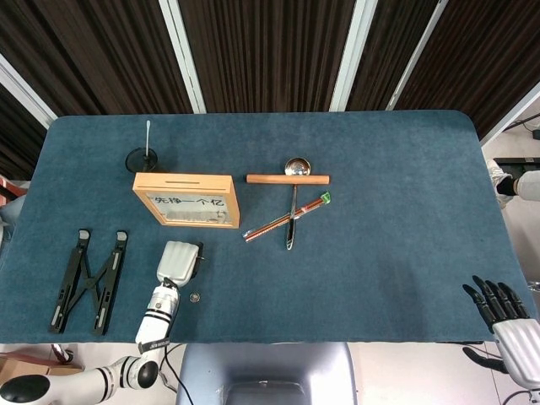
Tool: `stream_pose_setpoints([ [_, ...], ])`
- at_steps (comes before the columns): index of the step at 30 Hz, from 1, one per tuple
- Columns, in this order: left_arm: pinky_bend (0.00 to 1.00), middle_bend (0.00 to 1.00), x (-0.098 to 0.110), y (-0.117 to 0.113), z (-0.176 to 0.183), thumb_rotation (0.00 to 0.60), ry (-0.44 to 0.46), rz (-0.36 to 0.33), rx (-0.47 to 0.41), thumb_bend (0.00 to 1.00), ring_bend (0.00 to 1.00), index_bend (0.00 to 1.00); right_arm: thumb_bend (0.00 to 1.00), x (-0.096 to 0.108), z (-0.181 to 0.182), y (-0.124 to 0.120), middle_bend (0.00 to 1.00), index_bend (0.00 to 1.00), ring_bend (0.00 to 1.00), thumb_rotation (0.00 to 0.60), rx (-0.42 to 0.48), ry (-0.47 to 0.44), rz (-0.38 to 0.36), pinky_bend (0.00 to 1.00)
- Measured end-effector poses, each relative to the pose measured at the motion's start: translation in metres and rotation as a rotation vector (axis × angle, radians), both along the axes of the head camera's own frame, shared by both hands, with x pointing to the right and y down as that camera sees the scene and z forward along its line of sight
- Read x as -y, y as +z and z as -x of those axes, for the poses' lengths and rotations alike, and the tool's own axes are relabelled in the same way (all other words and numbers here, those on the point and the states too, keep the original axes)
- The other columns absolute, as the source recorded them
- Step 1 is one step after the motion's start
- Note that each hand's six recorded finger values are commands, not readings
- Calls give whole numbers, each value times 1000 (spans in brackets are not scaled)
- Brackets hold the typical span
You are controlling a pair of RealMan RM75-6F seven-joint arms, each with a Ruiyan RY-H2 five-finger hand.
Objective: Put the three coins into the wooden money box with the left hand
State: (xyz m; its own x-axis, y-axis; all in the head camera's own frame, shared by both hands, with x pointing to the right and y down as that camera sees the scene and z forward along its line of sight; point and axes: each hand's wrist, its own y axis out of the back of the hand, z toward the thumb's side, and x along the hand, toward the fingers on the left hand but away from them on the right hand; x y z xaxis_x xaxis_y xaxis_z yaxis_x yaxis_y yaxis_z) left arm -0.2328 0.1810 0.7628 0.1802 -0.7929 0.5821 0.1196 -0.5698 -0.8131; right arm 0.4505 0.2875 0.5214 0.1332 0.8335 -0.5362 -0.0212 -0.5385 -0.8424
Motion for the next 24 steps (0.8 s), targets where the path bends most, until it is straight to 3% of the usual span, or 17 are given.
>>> stream_pose_setpoints([
  [16,1000,1000,3,-9,-1,600,-16,-15,-41,494,1000,703,151,0,0,2,0,0,0,600,-5,-1,2,0],
  [24,1000,1000,23,-38,4,600,-56,-65,-100,498,1000,705,151,2,0,5,0,0,0,600,-15,5,9,0],
])
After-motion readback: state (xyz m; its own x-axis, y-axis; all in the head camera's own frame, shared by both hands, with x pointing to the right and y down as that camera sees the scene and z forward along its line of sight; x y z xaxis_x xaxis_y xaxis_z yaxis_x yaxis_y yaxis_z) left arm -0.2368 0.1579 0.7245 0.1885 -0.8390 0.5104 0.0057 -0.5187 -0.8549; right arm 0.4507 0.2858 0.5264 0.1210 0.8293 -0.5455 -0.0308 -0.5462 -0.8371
